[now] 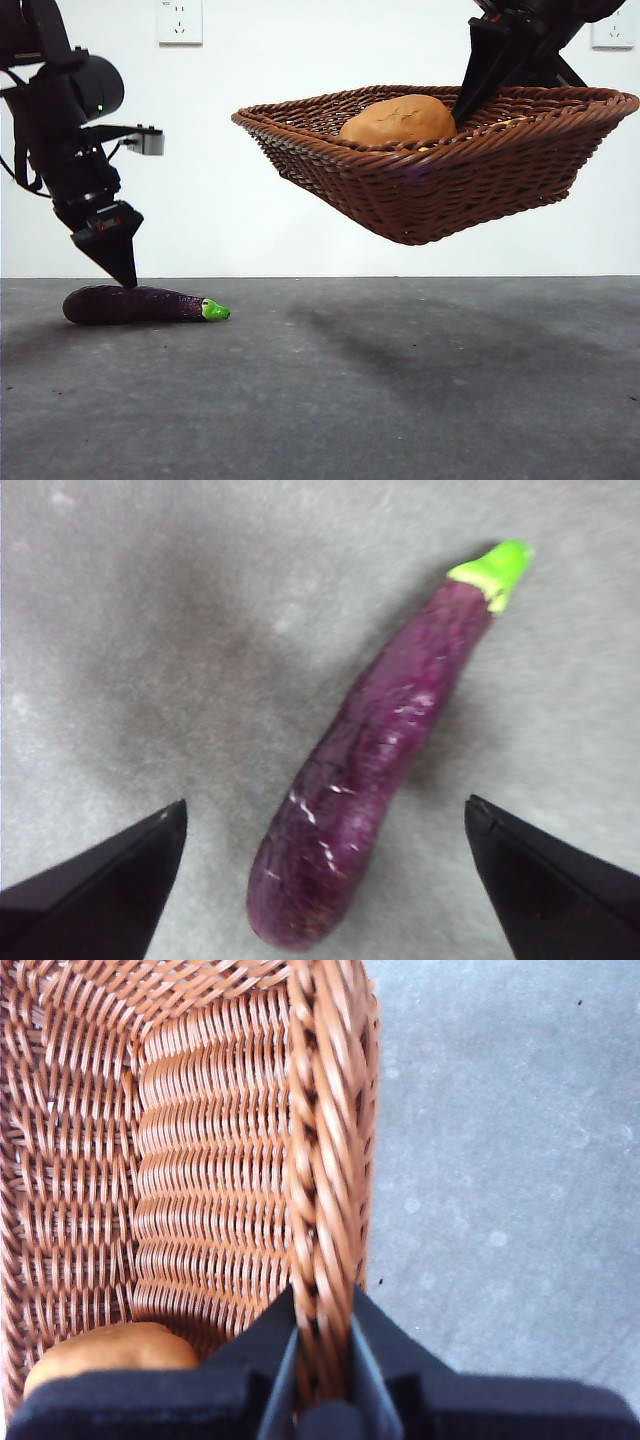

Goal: Help me put the vegetables on the table into the basket

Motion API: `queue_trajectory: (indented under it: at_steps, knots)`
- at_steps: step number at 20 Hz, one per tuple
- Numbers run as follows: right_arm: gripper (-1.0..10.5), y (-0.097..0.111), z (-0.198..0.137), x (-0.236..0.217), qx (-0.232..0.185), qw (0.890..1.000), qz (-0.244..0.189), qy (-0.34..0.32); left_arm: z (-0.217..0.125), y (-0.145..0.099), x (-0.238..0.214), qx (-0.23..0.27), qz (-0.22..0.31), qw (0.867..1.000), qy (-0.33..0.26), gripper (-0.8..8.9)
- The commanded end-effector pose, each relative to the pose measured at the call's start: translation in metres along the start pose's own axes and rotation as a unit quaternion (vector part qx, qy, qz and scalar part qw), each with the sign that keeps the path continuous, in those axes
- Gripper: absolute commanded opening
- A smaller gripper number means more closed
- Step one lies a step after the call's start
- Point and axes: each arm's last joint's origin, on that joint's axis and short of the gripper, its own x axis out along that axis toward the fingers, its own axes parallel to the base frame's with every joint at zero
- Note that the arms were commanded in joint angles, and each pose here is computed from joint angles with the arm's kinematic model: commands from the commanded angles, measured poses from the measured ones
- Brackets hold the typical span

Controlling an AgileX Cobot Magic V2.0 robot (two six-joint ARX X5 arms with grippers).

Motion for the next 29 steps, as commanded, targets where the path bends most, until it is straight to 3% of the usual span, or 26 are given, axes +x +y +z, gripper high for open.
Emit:
queue_trajectory:
  at_steps: [1,7,8,11,13,14,18,21,24,29]
  knots:
    - [-0.1,0.001,0.003,-0.002,-0.008,1.0,0.008,-0.011,-0.006,0.0,0.015,0.002,-0.015,1.0,0.011,4.71]
    - [-0.1,0.001,0.003,-0.002,-0.01,1.0,0.008,-0.014,-0.015,0.003,0.04,-0.022,-0.029,0.999,0.015,4.64]
    - [-0.1,0.001,0.003,-0.002,-0.011,1.0,0.008,-0.014,-0.015,0.004,0.04,-0.025,-0.024,0.999,0.011,4.06]
    - [-0.1,0.001,0.005,-0.002,-0.014,1.0,0.007,-0.021,-0.013,0.005,0.04,-0.037,-0.02,0.999,0.006,1.08]
    - [-0.1,0.001,0.005,-0.002,-0.015,1.0,0.007,-0.023,-0.014,0.004,0.04,-0.038,-0.025,0.999,0.011,0.78]
    - [-0.1,0.001,0.005,-0.002,-0.014,1.0,0.007,-0.023,-0.015,0.003,0.04,-0.041,-0.028,0.999,0.014,0.06]
    - [-0.1,0.001,0.004,-0.002,-0.01,1.0,0.007,-0.02,-0.016,0.001,0.033,-0.079,-0.039,0.996,0.022,-0.08]
    - [-0.1,0.001,0.003,-0.002,-0.001,1.0,0.008,-0.012,-0.012,0.003,-0.005,-0.083,-0.044,0.996,-0.003,-0.06]
    - [-0.1,0.002,-0.001,-0.002,0.005,1.0,0.009,0.003,-0.005,-0.001,-0.079,-0.073,-0.017,0.996,-0.056,-0.06]
    - [-0.1,0.003,-0.005,-0.002,0.005,1.0,0.013,0.027,-0.005,-0.048,-0.204,0.01,0.009,0.987,-0.163,-0.06]
